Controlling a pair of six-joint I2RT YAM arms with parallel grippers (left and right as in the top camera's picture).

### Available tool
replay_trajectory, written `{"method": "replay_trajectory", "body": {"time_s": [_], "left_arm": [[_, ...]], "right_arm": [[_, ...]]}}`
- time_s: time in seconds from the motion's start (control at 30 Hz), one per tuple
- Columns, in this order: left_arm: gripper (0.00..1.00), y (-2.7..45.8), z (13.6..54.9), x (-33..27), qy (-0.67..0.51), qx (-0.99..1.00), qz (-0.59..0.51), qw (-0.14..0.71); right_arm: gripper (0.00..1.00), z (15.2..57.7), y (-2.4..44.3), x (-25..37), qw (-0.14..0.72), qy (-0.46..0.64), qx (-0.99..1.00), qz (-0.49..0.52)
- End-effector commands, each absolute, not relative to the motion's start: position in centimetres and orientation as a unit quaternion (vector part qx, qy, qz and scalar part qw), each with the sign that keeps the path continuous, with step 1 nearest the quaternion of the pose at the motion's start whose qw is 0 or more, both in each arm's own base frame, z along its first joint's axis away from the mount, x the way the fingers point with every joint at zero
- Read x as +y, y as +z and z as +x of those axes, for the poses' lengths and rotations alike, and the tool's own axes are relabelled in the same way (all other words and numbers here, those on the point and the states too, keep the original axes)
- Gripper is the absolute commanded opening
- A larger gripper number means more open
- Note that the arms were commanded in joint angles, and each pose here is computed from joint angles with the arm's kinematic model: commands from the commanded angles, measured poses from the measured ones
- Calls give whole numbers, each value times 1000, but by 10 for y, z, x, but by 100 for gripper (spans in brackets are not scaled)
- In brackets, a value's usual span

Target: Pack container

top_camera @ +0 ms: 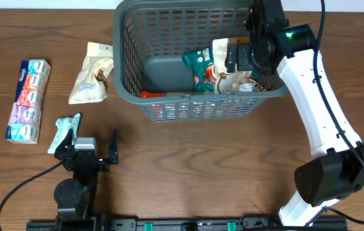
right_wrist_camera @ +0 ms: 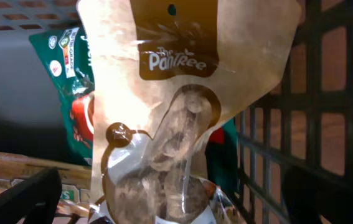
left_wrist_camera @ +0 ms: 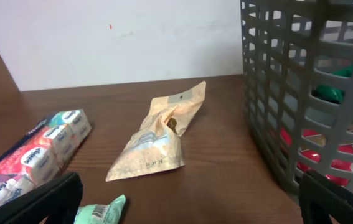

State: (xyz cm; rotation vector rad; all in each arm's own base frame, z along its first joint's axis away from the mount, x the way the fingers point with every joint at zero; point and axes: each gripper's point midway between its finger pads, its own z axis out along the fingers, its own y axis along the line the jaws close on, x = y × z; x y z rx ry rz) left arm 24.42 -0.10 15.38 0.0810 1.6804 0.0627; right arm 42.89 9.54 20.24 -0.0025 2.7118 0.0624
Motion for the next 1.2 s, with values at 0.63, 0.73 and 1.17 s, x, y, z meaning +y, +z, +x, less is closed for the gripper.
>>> {"method": "replay_trajectory", "body": {"time_s": [0.63, 0.73, 1.17], "left_arm": [[99, 138, 244, -1, 29, 757, 39, 651], [99, 138, 244, -1, 29, 757, 39, 651], [99, 138, 244, -1, 29, 757, 39, 651]], "right_arm": [[99, 453, 421, 62, 472, -21, 881, -6], [99, 438, 438, 20, 478, -103, 871, 46], [99, 411, 451, -15, 470, -160, 864, 82]]}}
